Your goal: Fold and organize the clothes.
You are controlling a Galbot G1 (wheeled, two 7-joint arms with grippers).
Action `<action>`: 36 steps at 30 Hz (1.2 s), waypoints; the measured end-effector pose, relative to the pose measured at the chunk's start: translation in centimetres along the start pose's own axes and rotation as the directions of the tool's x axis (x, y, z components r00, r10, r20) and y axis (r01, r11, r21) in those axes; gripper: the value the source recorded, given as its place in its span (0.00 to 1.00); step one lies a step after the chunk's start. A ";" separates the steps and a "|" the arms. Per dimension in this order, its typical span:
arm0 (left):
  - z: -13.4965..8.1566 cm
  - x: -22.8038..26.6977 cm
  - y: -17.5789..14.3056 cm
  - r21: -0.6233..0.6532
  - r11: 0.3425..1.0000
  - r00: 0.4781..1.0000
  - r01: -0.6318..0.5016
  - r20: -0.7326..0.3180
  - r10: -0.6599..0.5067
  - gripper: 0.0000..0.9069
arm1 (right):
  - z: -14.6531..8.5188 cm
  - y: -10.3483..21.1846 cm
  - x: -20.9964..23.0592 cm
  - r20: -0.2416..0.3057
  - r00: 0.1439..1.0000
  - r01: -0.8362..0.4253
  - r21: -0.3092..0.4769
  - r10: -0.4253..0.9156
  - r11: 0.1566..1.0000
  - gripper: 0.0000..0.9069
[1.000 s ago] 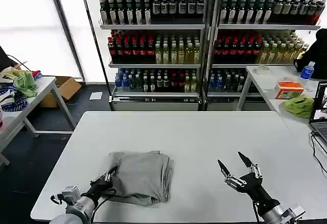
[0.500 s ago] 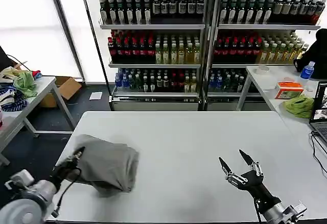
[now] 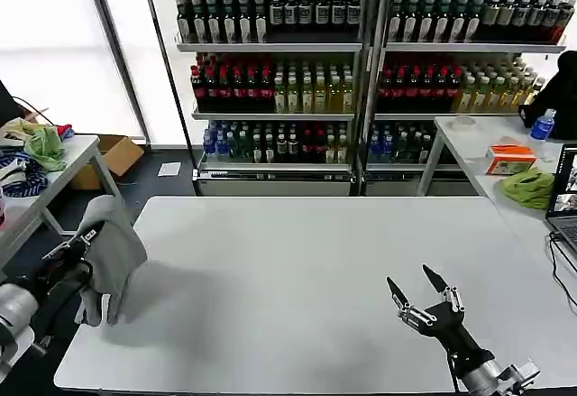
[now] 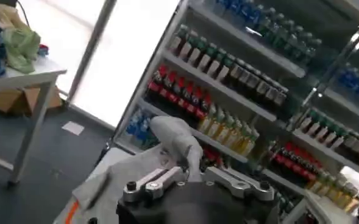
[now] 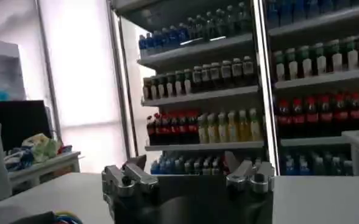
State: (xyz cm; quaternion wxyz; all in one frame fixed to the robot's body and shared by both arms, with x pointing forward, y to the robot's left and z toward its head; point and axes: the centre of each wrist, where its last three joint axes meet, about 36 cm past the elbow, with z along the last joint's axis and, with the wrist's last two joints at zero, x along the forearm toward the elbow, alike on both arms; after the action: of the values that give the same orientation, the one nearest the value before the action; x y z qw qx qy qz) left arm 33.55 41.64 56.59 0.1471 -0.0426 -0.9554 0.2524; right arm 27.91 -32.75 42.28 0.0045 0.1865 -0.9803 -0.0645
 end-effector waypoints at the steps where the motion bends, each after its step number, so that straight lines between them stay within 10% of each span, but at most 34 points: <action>1: 0.5 -0.1 -0.3 -0.001 1.000 1.000 -0.006 -0.011 0.006 0.01 | 0.0 0.0 0.0 0.002 1.000 -0.002 -0.001 0.002 1.000 1.00; 11: 10.8 -4.2 -4.3 0.052 0.997 0.982 -0.063 -0.176 0.071 0.01 | -0.5 0.5 0.2 0.014 1.000 -0.018 -0.007 0.018 1.000 1.00; 12: 11.7 -4.6 -5.1 0.064 0.995 0.979 -0.075 -0.184 0.085 0.10 | -0.5 0.6 0.2 0.012 1.000 -0.019 -0.008 0.019 1.000 1.00; 14: 13.3 -5.5 -7.0 0.090 0.990 0.972 -0.104 -0.201 0.121 1.00 | -0.5 0.9 0.3 0.002 1.000 -0.022 -0.009 0.022 1.000 1.00; 24: 17.5 -9.0 -13.8 0.188 0.956 0.932 -0.224 -0.244 0.267 1.00 | -0.3 2.2 -0.2 -0.142 0.989 -0.045 0.004 0.045 0.999 1.00; 36: 15.7 -9.4 -16.8 0.219 0.920 0.911 -0.325 -0.190 0.367 1.00 | 0.0 3.2 -2.6 -0.333 0.943 -0.046 -0.113 0.005 0.993 1.00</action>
State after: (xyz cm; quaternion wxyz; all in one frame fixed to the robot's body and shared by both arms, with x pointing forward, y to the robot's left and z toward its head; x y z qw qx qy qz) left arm 37.65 18.21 49.49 0.2114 -0.2268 -0.8821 0.3546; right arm 29.13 -28.80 42.70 0.1815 0.1814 -0.9623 -0.0904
